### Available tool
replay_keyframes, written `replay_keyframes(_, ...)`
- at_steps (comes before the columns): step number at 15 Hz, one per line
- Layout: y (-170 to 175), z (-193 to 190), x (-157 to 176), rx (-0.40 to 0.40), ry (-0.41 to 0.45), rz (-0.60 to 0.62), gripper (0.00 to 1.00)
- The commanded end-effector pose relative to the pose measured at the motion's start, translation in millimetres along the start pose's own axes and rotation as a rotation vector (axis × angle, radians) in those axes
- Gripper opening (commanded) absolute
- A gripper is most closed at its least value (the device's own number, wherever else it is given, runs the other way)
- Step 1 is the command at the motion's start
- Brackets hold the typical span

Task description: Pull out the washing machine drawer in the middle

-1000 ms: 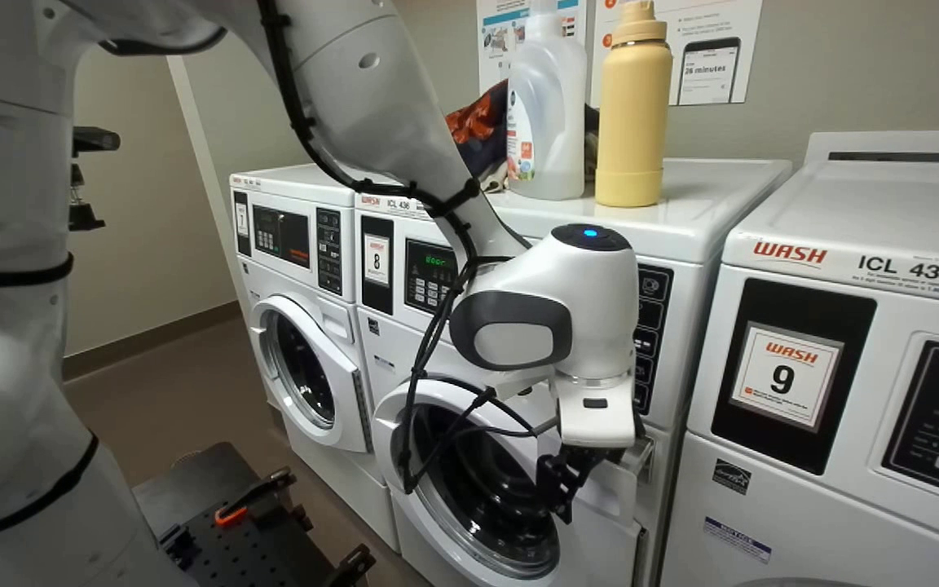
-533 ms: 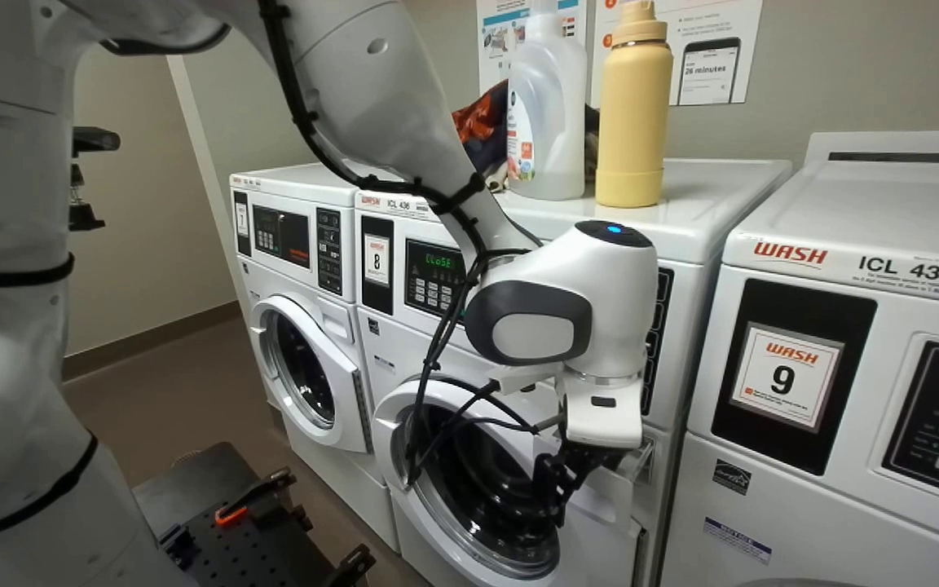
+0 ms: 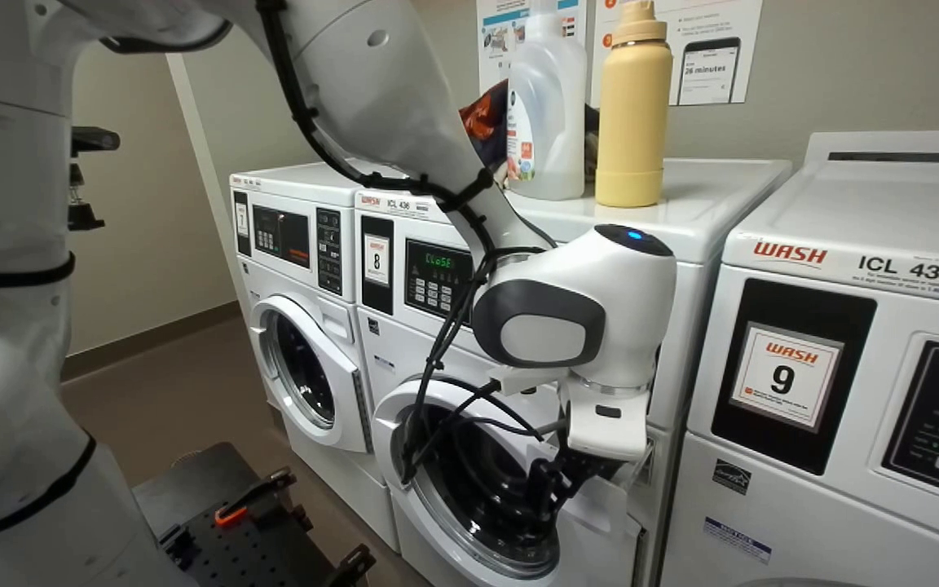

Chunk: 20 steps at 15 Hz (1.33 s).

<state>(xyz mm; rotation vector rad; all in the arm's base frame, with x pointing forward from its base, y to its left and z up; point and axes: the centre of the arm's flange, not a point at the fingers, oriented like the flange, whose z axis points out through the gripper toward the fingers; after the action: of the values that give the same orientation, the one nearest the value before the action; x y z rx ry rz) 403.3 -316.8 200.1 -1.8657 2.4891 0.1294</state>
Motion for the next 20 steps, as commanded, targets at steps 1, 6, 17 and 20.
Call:
replay_keyframes(1, 18.9, 27.6, 7.8, -0.089, -0.038, 0.033, 1.0)
replay_keyframes(6, 25.9, 29.5, 12.5, -0.13, -0.061, 0.05, 1.0)
replay_keyframes(17, 24.9, 19.9, 14.6, -0.108, -0.054, 0.064, 1.0)
replay_keyframes(20, 23.8, 16.4, 13.9, -0.072, -0.054, 0.07, 1.0)
